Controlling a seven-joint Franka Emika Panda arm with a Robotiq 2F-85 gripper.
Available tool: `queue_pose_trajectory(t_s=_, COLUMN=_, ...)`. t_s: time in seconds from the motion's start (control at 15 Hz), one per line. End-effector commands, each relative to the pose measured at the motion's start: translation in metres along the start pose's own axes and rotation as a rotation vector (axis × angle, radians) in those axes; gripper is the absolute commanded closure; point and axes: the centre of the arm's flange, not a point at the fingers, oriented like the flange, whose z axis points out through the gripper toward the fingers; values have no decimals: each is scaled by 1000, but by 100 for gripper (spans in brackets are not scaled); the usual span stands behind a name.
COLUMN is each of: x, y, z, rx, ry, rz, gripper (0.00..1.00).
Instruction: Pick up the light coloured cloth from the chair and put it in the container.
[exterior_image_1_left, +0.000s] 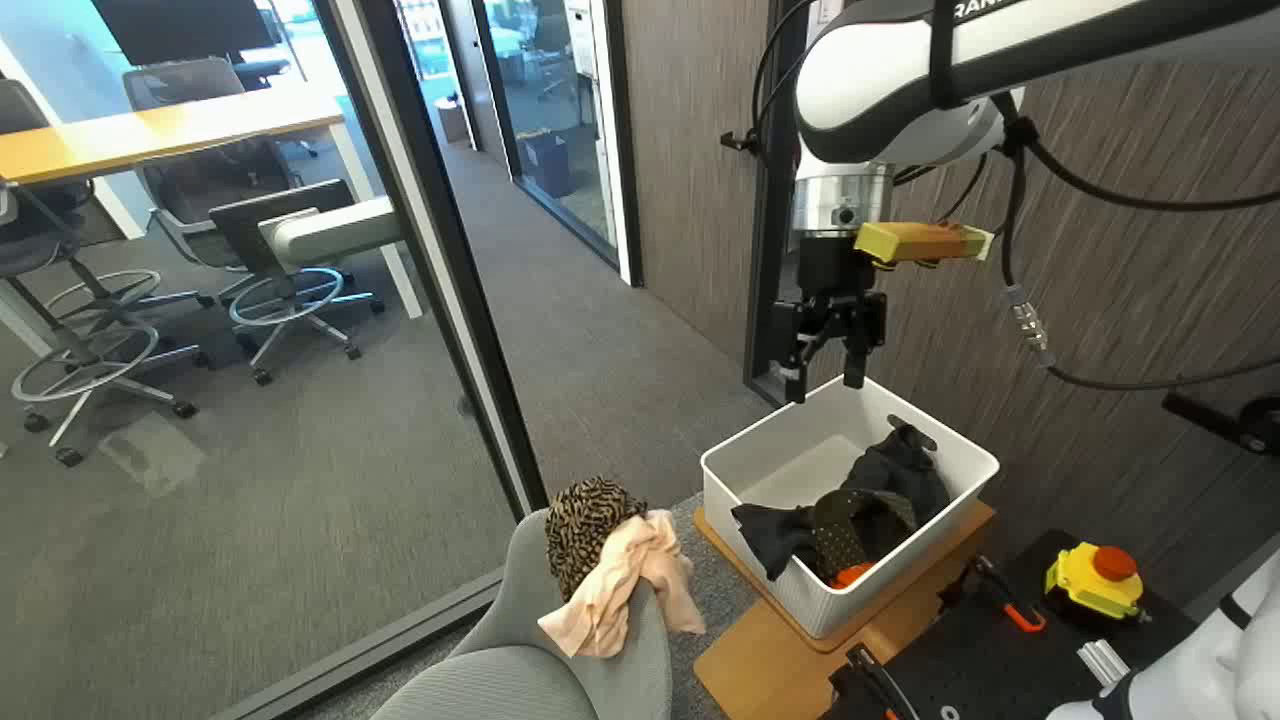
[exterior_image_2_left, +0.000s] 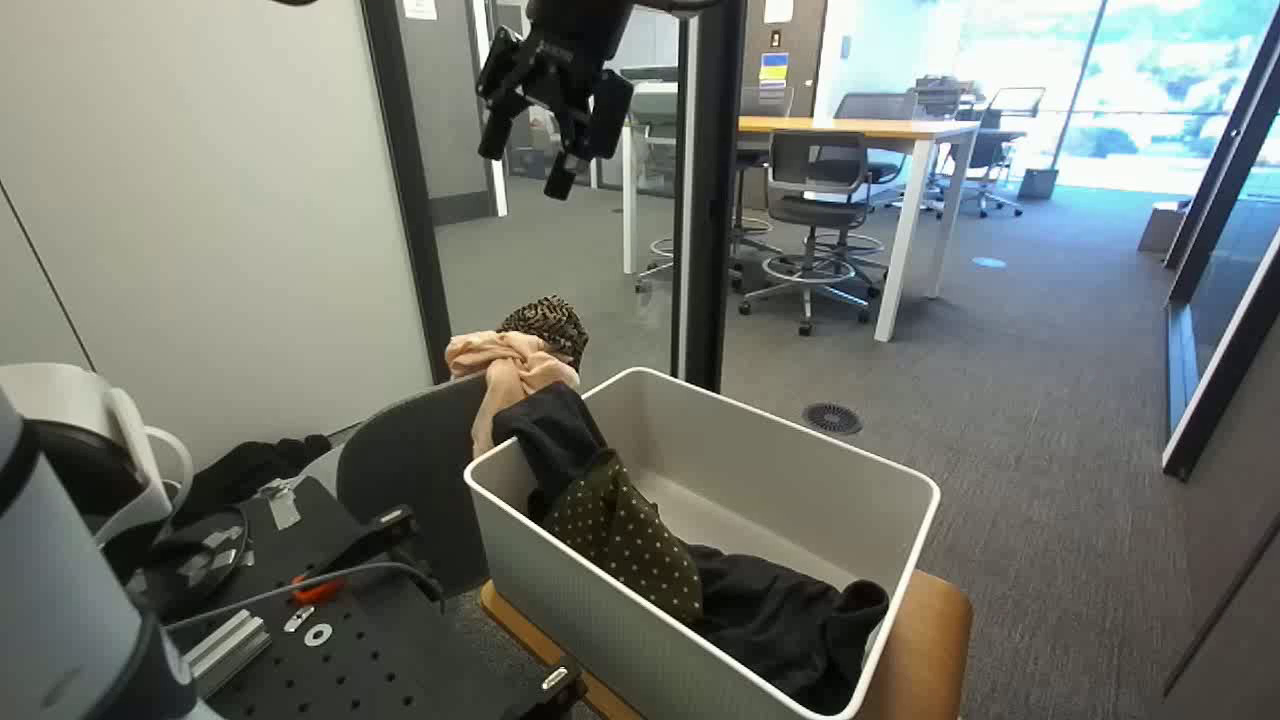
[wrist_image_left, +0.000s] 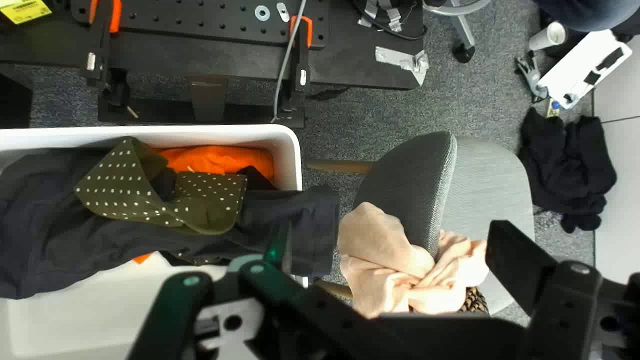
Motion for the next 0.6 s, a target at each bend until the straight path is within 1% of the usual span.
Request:
queue_pose_trajectory(t_s=0.0, x=0, y=0, z=-2, rx=0, ry=3, rz=-1, gripper=0)
queue_pose_trajectory(t_s=0.33, x=2, y=-2, z=-3, rx=-2, ry=11, rz=0, gripper=0)
queue_pose_trajectory(t_s=0.53, x=15, y=-13, z=8, rx=-67, ry=-23, rz=8, gripper=0)
